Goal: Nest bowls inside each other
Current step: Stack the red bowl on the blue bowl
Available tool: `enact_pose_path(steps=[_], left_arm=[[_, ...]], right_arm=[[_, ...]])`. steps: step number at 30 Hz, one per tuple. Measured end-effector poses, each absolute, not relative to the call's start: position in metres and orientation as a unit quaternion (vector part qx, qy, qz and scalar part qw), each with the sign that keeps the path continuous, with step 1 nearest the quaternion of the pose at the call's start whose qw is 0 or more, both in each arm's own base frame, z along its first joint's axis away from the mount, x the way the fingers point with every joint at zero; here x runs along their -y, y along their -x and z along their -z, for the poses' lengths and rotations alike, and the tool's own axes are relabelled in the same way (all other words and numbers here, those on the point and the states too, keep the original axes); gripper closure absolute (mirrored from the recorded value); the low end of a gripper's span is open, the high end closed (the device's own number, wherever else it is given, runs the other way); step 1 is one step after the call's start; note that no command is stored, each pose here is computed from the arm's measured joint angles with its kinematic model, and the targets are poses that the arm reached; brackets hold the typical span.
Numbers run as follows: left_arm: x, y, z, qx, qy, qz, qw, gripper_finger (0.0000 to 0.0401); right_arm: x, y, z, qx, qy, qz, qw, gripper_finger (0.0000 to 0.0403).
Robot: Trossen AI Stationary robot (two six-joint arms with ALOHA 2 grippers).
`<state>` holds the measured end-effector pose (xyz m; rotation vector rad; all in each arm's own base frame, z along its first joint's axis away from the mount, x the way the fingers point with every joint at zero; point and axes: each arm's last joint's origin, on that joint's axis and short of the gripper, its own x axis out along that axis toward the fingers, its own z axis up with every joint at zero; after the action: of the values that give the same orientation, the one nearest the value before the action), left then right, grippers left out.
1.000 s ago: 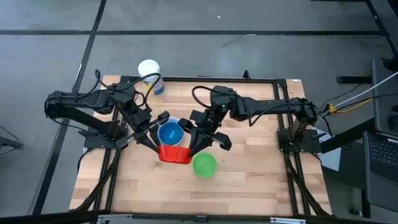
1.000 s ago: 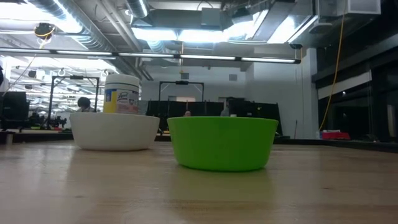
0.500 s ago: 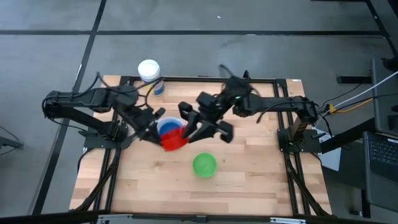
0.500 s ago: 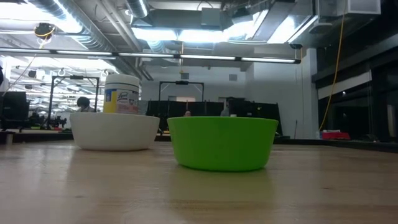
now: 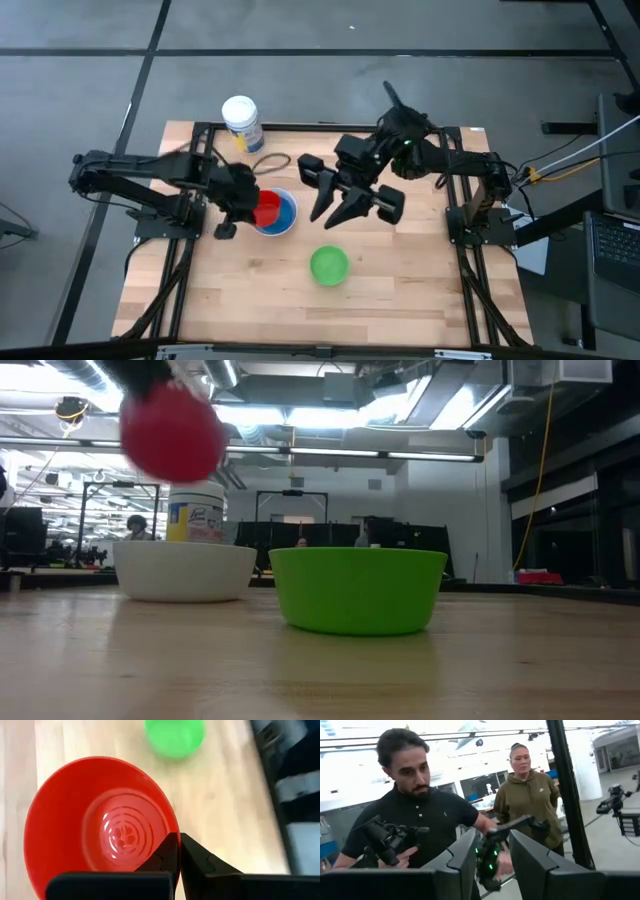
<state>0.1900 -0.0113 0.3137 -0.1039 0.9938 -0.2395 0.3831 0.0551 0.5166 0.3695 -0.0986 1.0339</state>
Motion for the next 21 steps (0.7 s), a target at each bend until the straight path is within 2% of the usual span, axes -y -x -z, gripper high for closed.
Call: enact_pose_path(steps=[7,14,21], left_arm=[[0.012,-0.203,-0.271,-0.469,0.032,0.066,0.88,0.0399],[0.01,-0.214,-0.231,-0.491,0.021,0.022,0.871,0.0399],[0.01,-0.225,-0.208,-0.515,0.02,0.021,0.857,0.0399]], right_arm=[[-0.056,-0.368,-0.531,0.044,-0.166,-0.499,0.85,0.0302],[-0.055,-0.359,-0.532,0.016,-0.177,-0.494,0.851,0.0292],[-0.055,-0.35,-0.539,0.017,-0.177,-0.497,0.85,0.0289]])
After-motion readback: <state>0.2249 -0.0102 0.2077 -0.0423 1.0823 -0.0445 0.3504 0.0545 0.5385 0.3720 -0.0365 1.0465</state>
